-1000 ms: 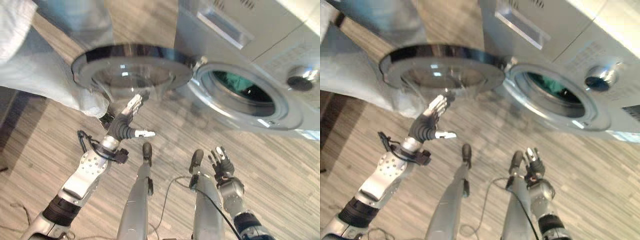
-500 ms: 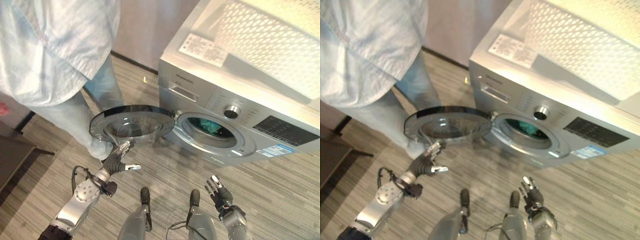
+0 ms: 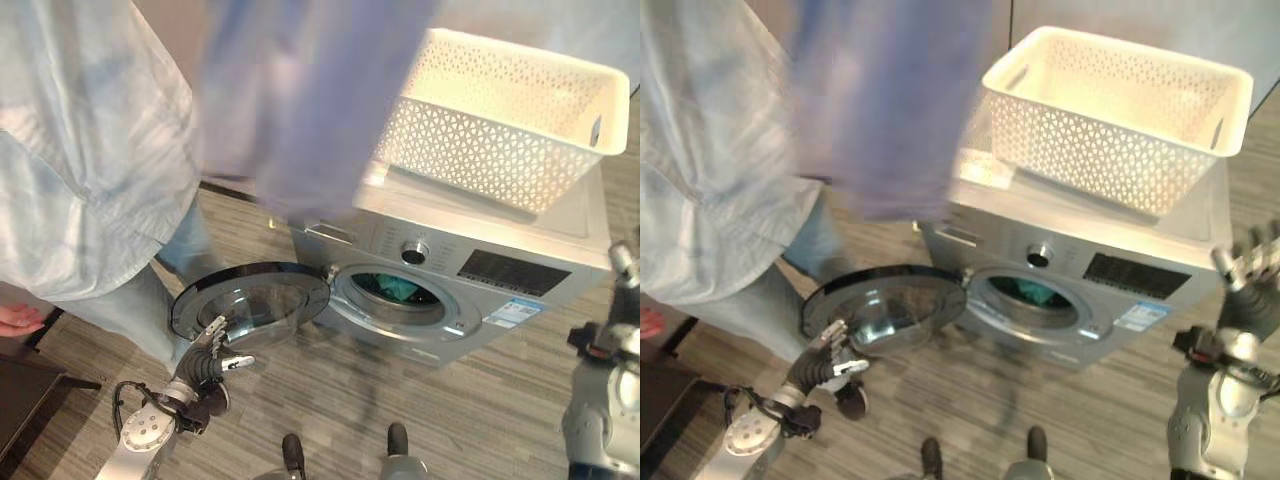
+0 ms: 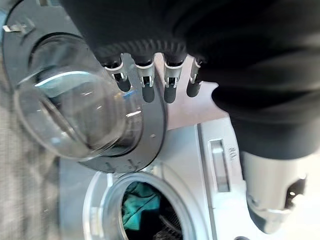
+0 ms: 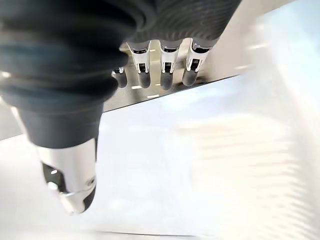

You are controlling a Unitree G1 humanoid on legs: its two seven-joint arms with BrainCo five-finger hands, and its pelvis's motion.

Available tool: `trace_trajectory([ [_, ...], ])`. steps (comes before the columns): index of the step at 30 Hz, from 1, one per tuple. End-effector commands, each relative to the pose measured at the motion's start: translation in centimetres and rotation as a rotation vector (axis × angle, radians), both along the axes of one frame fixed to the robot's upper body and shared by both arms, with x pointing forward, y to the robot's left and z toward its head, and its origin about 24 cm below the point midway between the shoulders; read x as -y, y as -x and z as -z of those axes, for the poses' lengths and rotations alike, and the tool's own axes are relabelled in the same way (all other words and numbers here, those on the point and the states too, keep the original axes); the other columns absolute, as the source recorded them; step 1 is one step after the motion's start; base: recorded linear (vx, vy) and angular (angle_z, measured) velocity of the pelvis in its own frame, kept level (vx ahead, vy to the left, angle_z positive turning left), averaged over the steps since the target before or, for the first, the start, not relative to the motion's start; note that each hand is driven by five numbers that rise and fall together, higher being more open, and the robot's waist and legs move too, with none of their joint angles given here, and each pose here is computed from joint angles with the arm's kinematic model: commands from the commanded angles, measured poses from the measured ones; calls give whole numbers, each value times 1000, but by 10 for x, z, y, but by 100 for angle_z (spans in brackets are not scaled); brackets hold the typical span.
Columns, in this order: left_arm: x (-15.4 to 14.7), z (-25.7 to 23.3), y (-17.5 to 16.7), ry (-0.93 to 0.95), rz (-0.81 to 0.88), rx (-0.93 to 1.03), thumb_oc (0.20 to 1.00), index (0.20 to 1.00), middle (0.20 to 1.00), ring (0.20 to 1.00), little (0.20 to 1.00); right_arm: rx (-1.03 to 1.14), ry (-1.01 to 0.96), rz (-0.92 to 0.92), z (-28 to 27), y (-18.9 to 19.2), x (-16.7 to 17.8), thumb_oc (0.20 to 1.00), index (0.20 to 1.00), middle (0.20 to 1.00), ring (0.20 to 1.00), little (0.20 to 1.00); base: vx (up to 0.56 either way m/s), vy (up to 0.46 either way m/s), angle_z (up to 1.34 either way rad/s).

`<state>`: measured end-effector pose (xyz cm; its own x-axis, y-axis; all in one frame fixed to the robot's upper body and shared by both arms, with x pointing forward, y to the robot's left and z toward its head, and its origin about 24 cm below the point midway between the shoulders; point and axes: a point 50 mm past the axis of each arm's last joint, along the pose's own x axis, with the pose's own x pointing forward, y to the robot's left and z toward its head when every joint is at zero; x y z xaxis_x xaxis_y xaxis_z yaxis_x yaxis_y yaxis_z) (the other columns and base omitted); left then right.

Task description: Grab the laundry basket,head to the washer,open it,put in the laundry and shut it.

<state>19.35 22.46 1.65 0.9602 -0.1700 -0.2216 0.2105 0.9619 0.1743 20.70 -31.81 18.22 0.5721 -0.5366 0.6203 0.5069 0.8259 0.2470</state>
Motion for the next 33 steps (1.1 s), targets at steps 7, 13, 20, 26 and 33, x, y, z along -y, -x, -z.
trace_trajectory([
  [7,1,-31,-11,-67,45,158,1000,1000,1000,1000,1000,328,172,192,-59,29,-15,1000,1000,1000,1000,1000,28,-24,10],
  [13,4,-32,-12,-69,65,156,1000,1000,1000,1000,1000,356,276,152,-88,15,-25,1000,1000,1000,1000,1000,23,-21,8],
  [20,11,-32,-16,-66,113,154,1000,1000,1000,1000,1000,170,319,163,-94,-24,-8,1000,1000,1000,1000,1000,4,-4,2],
  [26,9,-27,-13,-69,110,133,1000,1000,1000,1000,1000,41,412,253,-108,-35,15,1000,1000,1000,1000,1000,7,-14,6],
  [33,4,-21,-7,-67,90,102,1000,1000,1000,1000,1000,-110,447,369,-124,-43,50,1000,1000,1000,1000,1000,23,-31,3],
])
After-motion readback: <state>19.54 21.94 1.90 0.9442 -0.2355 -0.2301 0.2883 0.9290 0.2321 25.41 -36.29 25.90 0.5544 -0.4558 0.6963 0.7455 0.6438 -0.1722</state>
